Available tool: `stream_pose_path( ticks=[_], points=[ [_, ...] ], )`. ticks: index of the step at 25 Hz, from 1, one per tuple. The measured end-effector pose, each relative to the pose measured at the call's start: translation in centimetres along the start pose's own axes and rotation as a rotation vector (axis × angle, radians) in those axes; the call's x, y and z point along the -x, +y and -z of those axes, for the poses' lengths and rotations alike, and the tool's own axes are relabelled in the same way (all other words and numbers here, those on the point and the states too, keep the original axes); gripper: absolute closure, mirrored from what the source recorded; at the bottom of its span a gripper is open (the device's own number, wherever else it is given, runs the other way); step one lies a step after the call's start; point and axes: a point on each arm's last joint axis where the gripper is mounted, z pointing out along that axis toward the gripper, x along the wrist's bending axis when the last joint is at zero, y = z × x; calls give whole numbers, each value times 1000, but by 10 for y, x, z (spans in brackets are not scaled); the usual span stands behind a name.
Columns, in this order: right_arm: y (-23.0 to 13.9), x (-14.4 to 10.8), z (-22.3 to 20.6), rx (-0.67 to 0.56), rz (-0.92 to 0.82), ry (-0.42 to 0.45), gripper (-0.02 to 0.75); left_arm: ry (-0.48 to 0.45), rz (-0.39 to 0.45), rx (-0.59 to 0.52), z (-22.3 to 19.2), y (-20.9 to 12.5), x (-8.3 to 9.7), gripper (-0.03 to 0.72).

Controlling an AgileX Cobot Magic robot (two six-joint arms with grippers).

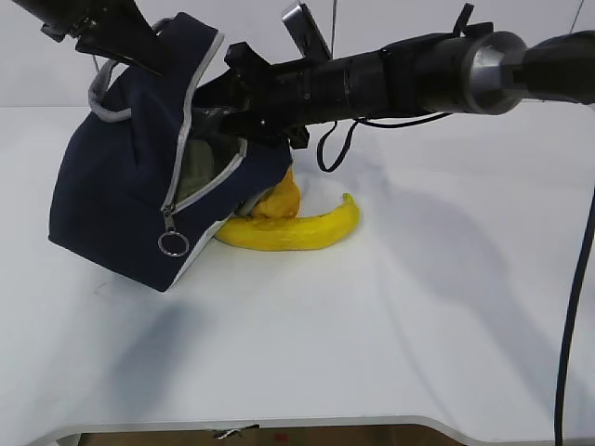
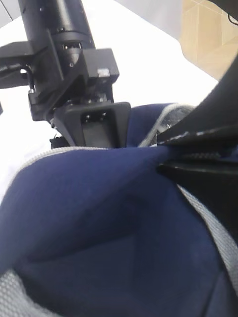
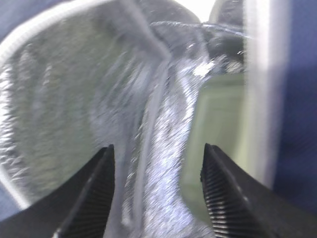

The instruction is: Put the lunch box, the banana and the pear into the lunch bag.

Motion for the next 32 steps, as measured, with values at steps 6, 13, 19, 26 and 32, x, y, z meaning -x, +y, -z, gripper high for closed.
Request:
stream_pose_path(
  ticks=[6, 13, 19, 26, 32],
  points=[
    [0, -2, 2, -17, -12, 31, 277, 6, -2, -1, 0, 0, -1, 661],
    [16, 11, 31, -61, -10, 118, 277, 53, -25, -28, 0, -2, -5, 661],
    [25, 22, 58, -126, 95, 50, 277, 97, -4, -31, 7, -4, -16, 661],
    [25, -17, 93, -263, 375, -149, 277, 151, 96, -6, 26, -9, -40, 661],
    [19, -23, 116, -421, 562, -346, 277, 171, 115, -3, 30, -11, -47, 661]
  ],
)
